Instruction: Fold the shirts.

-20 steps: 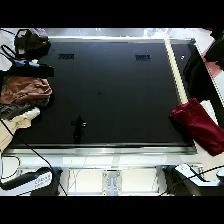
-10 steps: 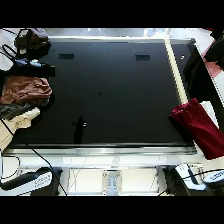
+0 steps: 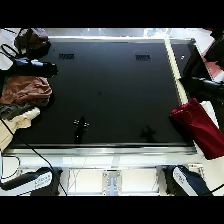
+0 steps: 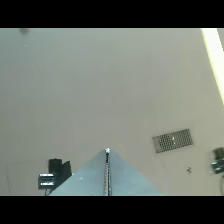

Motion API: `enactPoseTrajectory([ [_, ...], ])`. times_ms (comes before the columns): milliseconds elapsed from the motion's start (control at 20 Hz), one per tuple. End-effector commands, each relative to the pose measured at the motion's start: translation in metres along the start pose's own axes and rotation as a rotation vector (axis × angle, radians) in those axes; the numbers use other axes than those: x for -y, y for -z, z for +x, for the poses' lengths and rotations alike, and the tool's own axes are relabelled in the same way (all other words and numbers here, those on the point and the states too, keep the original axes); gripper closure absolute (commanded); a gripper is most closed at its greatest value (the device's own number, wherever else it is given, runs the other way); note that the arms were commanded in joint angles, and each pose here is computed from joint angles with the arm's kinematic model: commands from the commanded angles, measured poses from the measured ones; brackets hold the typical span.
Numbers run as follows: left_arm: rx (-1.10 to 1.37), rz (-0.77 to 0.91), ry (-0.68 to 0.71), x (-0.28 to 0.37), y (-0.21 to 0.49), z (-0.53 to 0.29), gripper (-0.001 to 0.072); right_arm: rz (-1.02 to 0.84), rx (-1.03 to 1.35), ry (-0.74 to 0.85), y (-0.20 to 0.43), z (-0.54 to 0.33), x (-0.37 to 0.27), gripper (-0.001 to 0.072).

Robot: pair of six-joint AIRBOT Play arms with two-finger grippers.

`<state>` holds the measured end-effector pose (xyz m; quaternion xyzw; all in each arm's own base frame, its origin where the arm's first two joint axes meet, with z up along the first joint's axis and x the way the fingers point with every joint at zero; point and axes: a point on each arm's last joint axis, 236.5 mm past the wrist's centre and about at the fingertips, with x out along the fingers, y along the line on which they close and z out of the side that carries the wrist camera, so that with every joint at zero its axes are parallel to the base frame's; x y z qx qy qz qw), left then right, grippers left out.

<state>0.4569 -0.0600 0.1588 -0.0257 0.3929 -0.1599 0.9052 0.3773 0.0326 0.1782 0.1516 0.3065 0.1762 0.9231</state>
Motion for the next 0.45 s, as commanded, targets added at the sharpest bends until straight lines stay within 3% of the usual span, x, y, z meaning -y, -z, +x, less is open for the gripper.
enactPoseTrajectory([
  [0, 0.003, -0.005, 0.01, 0.002, -0.001, 0.0, 0.0692, -0.173, -0.147, -0.086, 0.037, 0.044, -0.05, 0.0303],
  [400, 0.003, -0.005, 0.009, 0.002, -0.001, 0.0, 0.0692, -0.01, -0.274, -0.116, 0.067, 0.064, -0.059, 0.0303],
])
